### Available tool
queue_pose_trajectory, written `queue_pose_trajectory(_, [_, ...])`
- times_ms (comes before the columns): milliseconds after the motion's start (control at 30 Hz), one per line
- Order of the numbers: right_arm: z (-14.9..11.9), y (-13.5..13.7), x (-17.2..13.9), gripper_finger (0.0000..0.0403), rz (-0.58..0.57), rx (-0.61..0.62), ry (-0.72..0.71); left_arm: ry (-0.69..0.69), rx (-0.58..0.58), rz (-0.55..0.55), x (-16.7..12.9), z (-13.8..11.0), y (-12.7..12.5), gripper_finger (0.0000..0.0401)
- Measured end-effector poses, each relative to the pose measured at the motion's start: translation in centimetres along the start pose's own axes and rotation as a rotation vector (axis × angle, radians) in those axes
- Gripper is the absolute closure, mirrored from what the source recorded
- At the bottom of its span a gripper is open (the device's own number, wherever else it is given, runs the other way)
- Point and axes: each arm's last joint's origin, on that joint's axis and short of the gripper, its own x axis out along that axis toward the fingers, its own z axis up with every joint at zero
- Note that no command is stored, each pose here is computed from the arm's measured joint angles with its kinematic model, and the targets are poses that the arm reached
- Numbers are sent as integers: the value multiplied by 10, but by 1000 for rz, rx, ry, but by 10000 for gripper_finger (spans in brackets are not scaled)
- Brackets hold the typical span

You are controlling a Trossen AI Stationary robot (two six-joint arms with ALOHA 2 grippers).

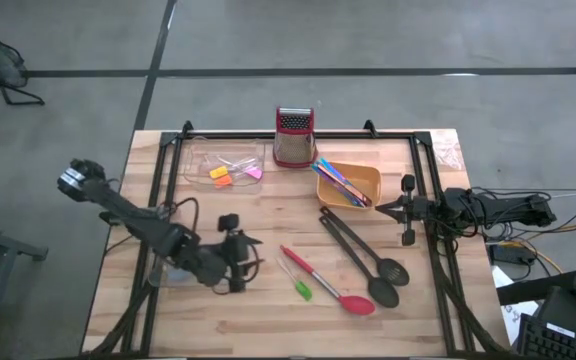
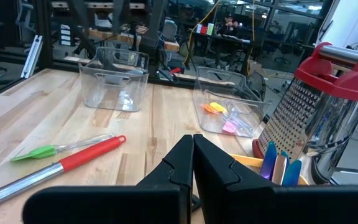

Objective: Pick & Place Kitchen Items
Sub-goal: Put the orange spoon into the bottom transparent bin

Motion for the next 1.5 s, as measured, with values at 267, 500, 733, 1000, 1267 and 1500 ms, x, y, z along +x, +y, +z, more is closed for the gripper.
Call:
queue_pose_trajectory(267, [0, 0, 0, 394, 0, 0, 0, 52, 97, -107, 54, 9, -9, 192])
queue_pose_trajectory(500, [0, 0, 0, 394, 0, 0, 0, 119, 198, -129, 103, 13, -25, 192])
queue_pose_trajectory(733, [0, 0, 0, 394, 0, 0, 0, 169, 301, -181, 149, 18, -36, 192])
queue_pose_trajectory(1000, [0, 0, 0, 394, 0, 0, 0, 345, 312, -227, 194, 4, -28, 192])
queue_pose_trajectory(1267, [0, 0, 0, 394, 0, 0, 0, 420, 288, -252, 217, -15, -16, 192])
queue_pose_trajectory(1500, [0, 0, 0, 394, 0, 0, 0, 443, 282, -256, 223, -21, -12, 196])
